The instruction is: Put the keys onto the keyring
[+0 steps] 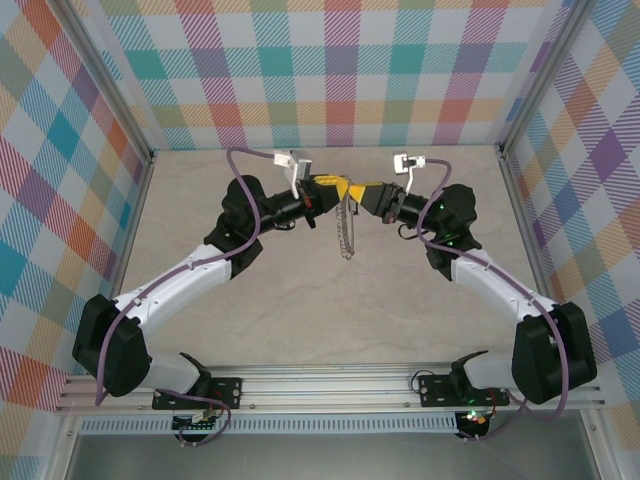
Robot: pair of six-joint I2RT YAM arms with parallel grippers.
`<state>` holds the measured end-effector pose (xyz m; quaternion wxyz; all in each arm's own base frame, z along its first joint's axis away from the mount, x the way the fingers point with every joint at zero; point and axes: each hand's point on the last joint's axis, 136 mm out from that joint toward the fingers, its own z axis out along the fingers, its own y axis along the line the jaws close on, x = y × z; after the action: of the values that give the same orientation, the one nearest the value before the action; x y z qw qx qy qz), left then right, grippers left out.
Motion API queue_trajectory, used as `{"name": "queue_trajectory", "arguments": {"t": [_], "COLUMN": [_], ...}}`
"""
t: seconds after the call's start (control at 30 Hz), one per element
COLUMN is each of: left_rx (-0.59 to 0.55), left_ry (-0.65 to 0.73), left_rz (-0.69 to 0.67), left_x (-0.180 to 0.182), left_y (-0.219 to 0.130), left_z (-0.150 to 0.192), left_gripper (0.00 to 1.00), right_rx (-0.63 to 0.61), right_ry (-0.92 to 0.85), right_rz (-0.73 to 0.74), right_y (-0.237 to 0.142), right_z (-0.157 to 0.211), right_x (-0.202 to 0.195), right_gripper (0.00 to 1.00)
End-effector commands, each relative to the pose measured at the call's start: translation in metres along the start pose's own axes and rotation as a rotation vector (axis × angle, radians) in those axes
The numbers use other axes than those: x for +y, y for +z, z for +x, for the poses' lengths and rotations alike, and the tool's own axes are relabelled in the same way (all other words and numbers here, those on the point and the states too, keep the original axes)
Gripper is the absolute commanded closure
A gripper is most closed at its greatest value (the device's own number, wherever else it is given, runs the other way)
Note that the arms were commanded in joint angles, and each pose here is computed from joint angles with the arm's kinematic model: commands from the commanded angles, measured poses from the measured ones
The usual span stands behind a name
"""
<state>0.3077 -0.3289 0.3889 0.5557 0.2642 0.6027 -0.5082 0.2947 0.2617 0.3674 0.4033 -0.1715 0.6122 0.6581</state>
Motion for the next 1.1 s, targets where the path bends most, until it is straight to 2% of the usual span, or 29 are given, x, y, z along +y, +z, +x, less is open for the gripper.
{"name": "queue_trajectory", "arguments": {"t": [0.0,0.07,0.23,0.4,0.6,0.77,0.9,1.07], "left_rx": [-0.102,-0.101,-0.098,-0.081,-0.043,-0.003,0.032,0.131], "left_ry": [0.046,0.040,0.030,0.025,0.076,0.126,0.147,0.129], "left_rz": [0.032,0.034,0.024,-0.065,-0.155,-0.211,-0.229,-0.180], "left_x": [-0.014,-0.014,-0.013,0.000,0.009,0.015,0.024,0.033], "left_y": [-0.002,-0.002,-0.002,-0.005,-0.013,-0.023,-0.028,-0.028], "left_z": [-0.033,-0.033,-0.033,-0.032,-0.036,-0.043,-0.044,-0.037], "left_gripper": [1.00,1.00,1.00,0.99,0.79,0.65,0.58,0.51], "right_rx": [-0.012,-0.013,-0.016,0.006,0.075,0.165,0.242,0.309], "right_ry": [-0.040,-0.043,-0.057,-0.088,-0.101,-0.122,-0.125,-0.140], "right_rz": [-0.024,-0.025,-0.026,0.007,0.063,0.044,0.009,-0.041], "right_y": [-0.002,-0.002,-0.001,-0.002,-0.009,-0.015,-0.013,-0.008], "right_z": [-0.001,-0.002,-0.007,-0.010,-0.009,-0.011,-0.009,-0.007], "right_x": [0.012,0.013,0.019,0.020,0.006,-0.003,-0.008,-0.010], "right_gripper": [0.95,1.00,1.00,1.00,1.00,1.00,1.00,1.00]}}
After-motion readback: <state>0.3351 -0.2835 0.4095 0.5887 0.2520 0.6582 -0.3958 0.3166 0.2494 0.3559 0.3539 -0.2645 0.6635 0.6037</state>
